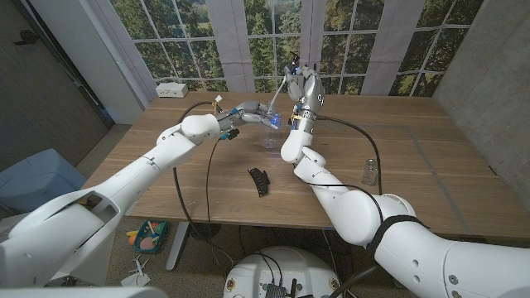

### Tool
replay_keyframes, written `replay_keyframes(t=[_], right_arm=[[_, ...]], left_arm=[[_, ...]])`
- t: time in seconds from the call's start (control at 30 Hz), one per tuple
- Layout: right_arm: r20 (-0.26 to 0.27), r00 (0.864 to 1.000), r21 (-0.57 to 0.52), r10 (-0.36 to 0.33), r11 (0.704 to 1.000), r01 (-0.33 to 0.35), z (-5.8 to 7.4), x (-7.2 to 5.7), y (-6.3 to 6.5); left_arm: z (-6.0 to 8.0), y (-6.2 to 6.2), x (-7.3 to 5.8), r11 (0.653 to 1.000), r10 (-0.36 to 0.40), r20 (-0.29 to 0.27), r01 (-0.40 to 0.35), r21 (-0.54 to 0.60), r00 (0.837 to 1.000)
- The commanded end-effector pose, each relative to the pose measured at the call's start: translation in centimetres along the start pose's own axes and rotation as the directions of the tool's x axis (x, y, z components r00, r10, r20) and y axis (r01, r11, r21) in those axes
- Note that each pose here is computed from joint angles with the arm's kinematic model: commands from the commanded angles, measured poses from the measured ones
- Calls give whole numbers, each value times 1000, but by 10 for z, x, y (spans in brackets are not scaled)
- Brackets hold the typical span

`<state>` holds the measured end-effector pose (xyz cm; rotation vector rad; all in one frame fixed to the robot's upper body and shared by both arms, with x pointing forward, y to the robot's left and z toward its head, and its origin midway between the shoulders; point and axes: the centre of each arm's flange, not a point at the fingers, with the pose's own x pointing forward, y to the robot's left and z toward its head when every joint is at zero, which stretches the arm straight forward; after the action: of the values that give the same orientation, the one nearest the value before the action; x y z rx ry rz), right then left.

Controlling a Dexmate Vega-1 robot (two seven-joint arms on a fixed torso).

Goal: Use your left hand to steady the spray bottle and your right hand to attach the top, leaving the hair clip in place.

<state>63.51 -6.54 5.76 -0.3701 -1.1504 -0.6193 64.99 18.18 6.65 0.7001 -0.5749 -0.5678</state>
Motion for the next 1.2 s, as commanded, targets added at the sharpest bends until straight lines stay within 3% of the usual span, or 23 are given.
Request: replay_keyframes(t=[0.03, 0.43, 0.73, 0.8, 0.93, 1.2], right_arm=[[57, 998, 15, 26, 1000, -27, -1, -13, -7], [141, 985, 21, 101, 994, -105, 6, -26, -14], [210, 957, 2, 201, 978, -206, 12, -36, -15], [237, 943, -18, 234, 971, -237, 14, -38, -14], [264, 928, -47, 265, 964, -262, 14, -41, -13], [278, 913, -91, 299, 954, -285, 13, -46, -11]], left_arm=[[0, 5, 3, 1000, 16, 1, -16, 2, 1000], [0, 5, 11, 1000, 9, -4, -9, 20, 1000], [-1, 6, 16, 1000, 5, -9, -5, 26, 1000], [-1, 7, 17, 1000, 5, -9, -4, 28, 1000], [-1, 8, 18, 999, 6, -8, -5, 33, 1000], [0, 8, 20, 999, 3, -4, -2, 35, 1000]])
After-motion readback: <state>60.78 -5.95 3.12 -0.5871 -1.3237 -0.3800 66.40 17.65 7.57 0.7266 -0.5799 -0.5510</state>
